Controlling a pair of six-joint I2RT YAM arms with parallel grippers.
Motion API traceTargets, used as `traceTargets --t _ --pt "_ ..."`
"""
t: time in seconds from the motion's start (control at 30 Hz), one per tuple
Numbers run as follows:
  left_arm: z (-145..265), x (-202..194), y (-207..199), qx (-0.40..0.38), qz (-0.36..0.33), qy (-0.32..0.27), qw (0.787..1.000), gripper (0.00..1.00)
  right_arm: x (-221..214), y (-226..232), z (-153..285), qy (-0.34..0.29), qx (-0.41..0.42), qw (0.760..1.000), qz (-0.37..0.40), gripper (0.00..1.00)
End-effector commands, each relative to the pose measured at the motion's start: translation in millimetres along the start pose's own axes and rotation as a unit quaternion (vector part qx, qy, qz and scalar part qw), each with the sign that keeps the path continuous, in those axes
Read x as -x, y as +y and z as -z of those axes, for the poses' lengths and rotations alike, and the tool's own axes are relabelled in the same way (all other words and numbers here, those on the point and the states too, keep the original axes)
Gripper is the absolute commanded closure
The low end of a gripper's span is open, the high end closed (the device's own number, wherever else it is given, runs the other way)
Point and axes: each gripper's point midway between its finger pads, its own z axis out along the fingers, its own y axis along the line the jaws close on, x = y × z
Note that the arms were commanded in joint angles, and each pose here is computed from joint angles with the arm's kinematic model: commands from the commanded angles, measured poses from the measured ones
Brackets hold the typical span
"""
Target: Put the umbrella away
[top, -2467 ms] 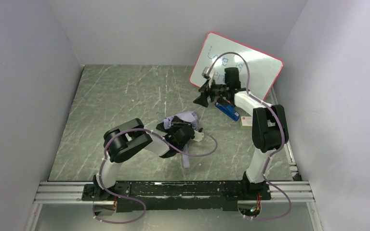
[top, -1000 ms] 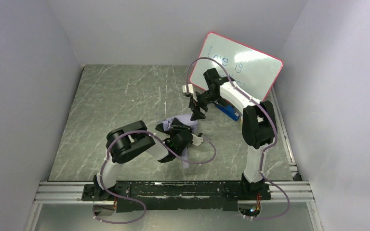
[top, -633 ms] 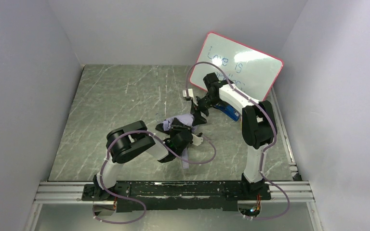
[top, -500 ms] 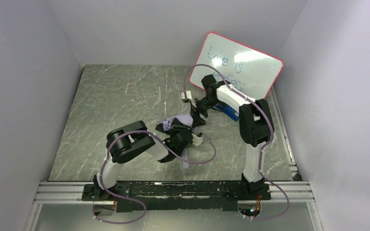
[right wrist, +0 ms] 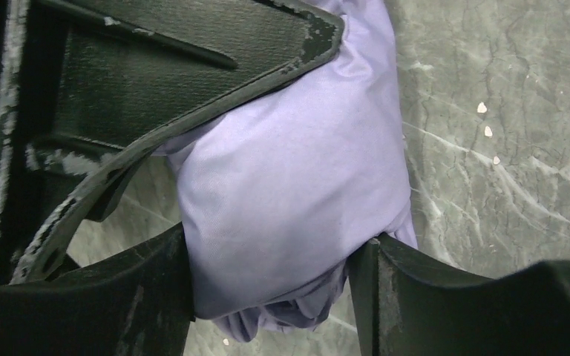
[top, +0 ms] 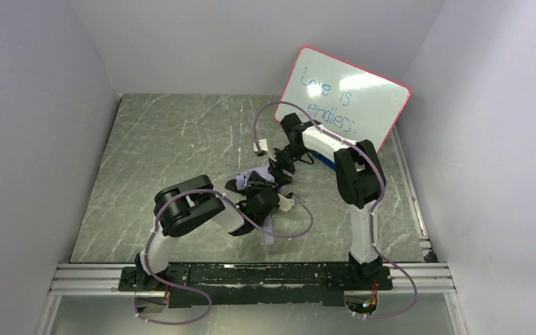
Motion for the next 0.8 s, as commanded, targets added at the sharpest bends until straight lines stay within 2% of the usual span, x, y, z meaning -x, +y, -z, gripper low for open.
traceTargets --t 0.0,0.27,0.37,0.47,0.53,0.63,0.77 --pt "16.2 -37.1 -86.4 -0.137 -0.101 0.025 0.985 0.95 -11.8 0.5 -21.9 0.023 0.017 1.0 -0.003 0.39" --pt "16.7 -30.2 -80.2 -0.139 -0.075 0.021 0.987 0.95 -22.4 4.9 -28.4 0.029 0.012 0.999 -0.042 0.81" --pt "17.4 -24.2 -73.2 -0.14 -0.062 0.018 0.988 0.71 -27.7 1.9 -31.5 0.035 0.005 0.997 -0.066 0.92" --pt "22.2 -13.6 -60.0 -0.154 -0.027 0.009 0.988 0.48 -35.9 -2.1 -31.3 0.047 -0.019 0.996 -0.069 0.97" --pt "27.4 -5.4 -48.2 -0.159 0.001 -0.002 0.987 0.4 -36.9 -5.7 -28.8 0.048 -0.039 0.996 -0.065 0.98" --pt "37.6 0.0 -28.8 -0.162 0.025 -0.016 0.986 0.33 -40.1 -10.2 -27.8 0.053 -0.057 0.995 -0.062 0.98" --pt "56.4 -5.7 -11.9 -0.161 0.041 -0.038 0.985 0.3 -46.2 -15.3 -25.4 0.065 -0.077 0.993 -0.058 0.98"
